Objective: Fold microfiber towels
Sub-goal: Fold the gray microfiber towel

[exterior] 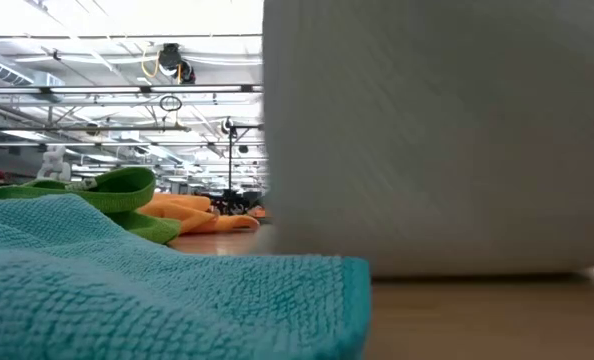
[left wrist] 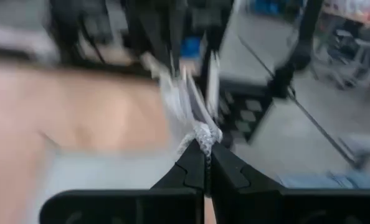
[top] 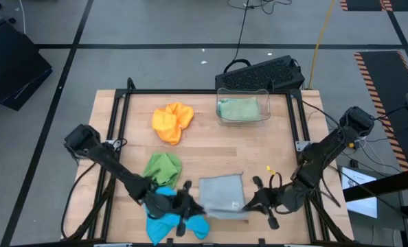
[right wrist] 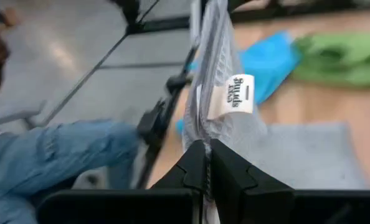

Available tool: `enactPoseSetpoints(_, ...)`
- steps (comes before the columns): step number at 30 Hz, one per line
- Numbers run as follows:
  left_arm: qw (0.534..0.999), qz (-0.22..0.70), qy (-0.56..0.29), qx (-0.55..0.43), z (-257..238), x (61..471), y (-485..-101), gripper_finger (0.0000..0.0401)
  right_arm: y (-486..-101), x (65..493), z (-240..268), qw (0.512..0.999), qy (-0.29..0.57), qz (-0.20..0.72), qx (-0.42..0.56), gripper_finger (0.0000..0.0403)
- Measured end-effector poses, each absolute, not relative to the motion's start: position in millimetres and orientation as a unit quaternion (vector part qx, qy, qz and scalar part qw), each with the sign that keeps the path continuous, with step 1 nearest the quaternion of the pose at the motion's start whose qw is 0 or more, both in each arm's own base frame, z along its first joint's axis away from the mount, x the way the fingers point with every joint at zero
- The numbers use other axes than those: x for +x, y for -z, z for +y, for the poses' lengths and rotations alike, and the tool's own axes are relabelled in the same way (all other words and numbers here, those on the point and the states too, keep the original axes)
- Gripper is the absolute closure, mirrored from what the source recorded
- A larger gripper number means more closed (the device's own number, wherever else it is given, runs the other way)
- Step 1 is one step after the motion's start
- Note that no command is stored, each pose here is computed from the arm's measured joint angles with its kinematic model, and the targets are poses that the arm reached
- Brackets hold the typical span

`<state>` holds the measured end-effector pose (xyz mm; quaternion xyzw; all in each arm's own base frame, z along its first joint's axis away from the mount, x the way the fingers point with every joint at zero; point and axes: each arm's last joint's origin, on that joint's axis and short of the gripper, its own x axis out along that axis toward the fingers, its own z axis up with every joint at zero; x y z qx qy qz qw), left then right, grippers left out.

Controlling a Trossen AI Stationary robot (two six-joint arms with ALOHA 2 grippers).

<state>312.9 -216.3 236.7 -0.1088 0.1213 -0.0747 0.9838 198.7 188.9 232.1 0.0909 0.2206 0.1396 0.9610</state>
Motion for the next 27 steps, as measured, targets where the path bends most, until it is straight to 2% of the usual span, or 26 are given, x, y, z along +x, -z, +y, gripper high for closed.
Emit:
enactPoseSetpoints(4,0.995,0.082,0.027,-0.052,-180.8,315.2,-270.6,0.0397,-254.7,199.5,162.6,0.982,-0.079,0.168,0.03,0.0392)
enactPoseSetpoints(9,0.999,0.034,-0.002,-0.003,-122.0,313.9,-314.4,0.0395,-306.2,191.0,108.4,0.998,-0.02,0.066,-0.007,0.0394)
enactPoseSetpoints(12,0.999,0.025,-0.016,-0.013,-86.6,305.5,-335.1,0.0397,-333.1,179.0,77.6,1.0,-0.014,0.012,0.002,0.0396)
enactPoseSetpoints(15,0.999,0.02,0.002,-0.039,-66.3,298.5,-346.7,0.0396,-342.4,167.1,64.4,0.999,-0.037,-0.007,0.023,0.0396)
enactPoseSetpoints(21,0.992,0.075,0.074,-0.076,-87.3,300.6,-331.4,0.0395,-328.6,168.2,84.8,0.994,-0.088,0.049,0.043,0.0397)
enactPoseSetpoints(27,0.973,0.173,0.119,-0.099,-141.6,307.8,-285.5,0.0397,-288.3,182.6,129.1,0.977,-0.14,0.144,0.073,0.0397)
